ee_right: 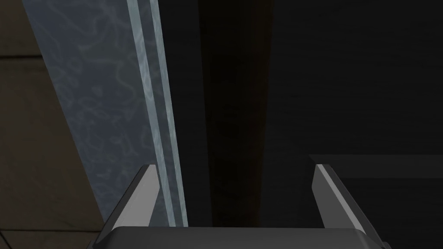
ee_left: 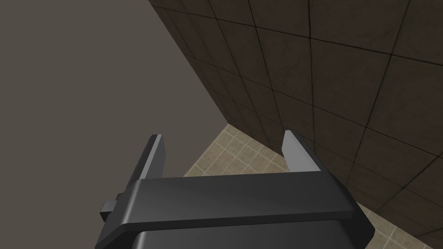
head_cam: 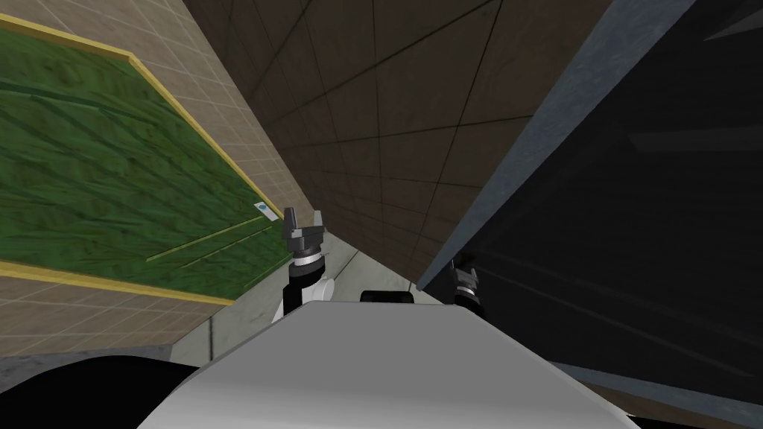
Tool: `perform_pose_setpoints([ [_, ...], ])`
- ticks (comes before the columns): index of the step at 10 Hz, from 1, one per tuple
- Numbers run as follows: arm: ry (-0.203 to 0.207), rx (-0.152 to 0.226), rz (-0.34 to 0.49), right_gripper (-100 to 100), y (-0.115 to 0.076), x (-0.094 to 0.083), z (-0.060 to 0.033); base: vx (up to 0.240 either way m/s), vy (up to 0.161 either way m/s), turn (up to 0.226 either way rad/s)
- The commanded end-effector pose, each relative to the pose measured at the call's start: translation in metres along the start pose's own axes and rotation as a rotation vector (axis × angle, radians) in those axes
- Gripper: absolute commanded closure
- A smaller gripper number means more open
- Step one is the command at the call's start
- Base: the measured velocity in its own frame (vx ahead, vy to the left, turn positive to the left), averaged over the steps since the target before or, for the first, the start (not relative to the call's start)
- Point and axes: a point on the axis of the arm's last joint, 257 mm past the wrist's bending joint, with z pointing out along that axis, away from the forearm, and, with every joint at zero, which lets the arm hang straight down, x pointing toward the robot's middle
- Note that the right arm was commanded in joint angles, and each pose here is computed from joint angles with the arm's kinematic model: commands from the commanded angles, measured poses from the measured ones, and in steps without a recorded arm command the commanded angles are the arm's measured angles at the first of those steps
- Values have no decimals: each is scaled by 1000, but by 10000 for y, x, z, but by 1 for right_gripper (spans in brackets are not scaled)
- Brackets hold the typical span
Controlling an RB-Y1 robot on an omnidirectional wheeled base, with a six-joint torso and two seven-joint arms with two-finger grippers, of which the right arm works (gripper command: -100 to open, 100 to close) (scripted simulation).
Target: Pull the door open
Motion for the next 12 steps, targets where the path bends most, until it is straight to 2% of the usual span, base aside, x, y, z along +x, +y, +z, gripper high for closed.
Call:
perform_pose_setpoints([
  [1,2,1,-1,100,-15,12,22,-28,10,21],
  [6,2,1,-1,100,-15,12,22,-11,-5,2],
  [7,4,28,0,100,-86,21,6,-127,2,45],
  [12,2,117,2,100,-318,27,-72,-205,-15,62],
])
